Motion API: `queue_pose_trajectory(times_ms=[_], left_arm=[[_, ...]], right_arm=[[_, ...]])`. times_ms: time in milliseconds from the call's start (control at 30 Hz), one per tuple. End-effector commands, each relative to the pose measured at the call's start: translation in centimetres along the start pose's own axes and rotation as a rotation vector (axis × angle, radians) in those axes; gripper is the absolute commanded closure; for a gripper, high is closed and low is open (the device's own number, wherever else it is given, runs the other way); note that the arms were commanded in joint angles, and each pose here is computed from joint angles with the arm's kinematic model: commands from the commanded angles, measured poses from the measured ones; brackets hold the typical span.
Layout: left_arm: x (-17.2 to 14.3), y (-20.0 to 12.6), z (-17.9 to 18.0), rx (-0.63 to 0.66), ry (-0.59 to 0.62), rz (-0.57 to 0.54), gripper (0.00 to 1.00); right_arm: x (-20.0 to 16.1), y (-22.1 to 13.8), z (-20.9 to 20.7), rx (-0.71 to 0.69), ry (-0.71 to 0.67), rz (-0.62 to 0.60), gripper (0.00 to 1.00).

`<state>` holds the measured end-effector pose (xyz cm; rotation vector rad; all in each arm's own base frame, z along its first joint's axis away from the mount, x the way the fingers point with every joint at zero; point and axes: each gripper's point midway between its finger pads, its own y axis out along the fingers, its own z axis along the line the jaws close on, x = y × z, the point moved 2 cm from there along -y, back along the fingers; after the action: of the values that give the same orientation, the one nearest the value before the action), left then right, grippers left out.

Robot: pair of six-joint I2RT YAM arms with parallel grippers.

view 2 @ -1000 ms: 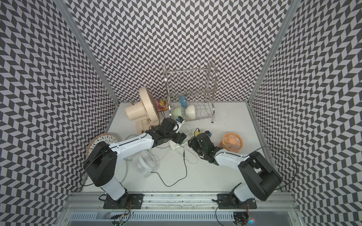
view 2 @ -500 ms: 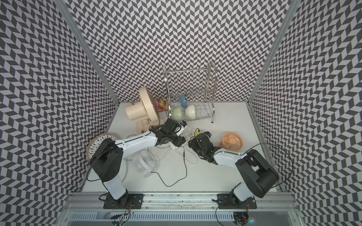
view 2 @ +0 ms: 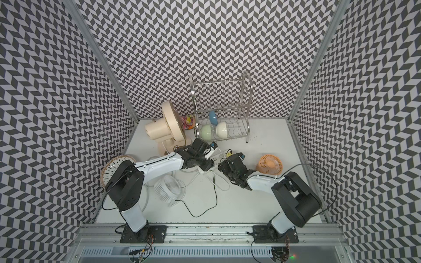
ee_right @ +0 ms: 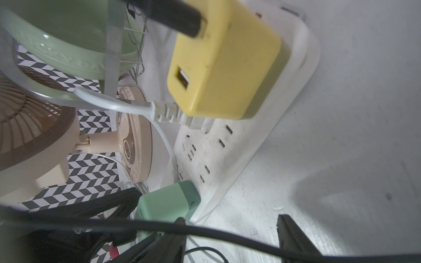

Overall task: Unplug the desk fan from the power strip
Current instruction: Remove the plug from the socket.

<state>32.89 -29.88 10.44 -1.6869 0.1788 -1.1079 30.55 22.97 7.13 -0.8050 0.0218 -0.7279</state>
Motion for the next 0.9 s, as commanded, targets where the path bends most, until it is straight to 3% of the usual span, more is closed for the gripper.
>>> queue_pose_trajectory(times_ms=[0,500,767,867], left_arm=[[0.2,0.3,0.3,0.004,0.012,0.019,0.5],[-0.1,0.6,-0.3,-0.023,0.038,0.034,0.62],[0.1,0.4,-1.0,-0.048,0.054,0.023,0.8],[0.3,0.2,-1.9,-0.072,0.075,0.009,0.8]], right_arm=[[0.4,0.3,0.9,0.022,0.004,-0.014,0.37],[0.4,0.7,1.1,0.026,0.015,-0.004,0.37],[0.4,1.1,1.0,0.017,0.021,-0.002,0.37],[0.6,1.2,1.0,0.01,0.029,-0.003,0.37]])
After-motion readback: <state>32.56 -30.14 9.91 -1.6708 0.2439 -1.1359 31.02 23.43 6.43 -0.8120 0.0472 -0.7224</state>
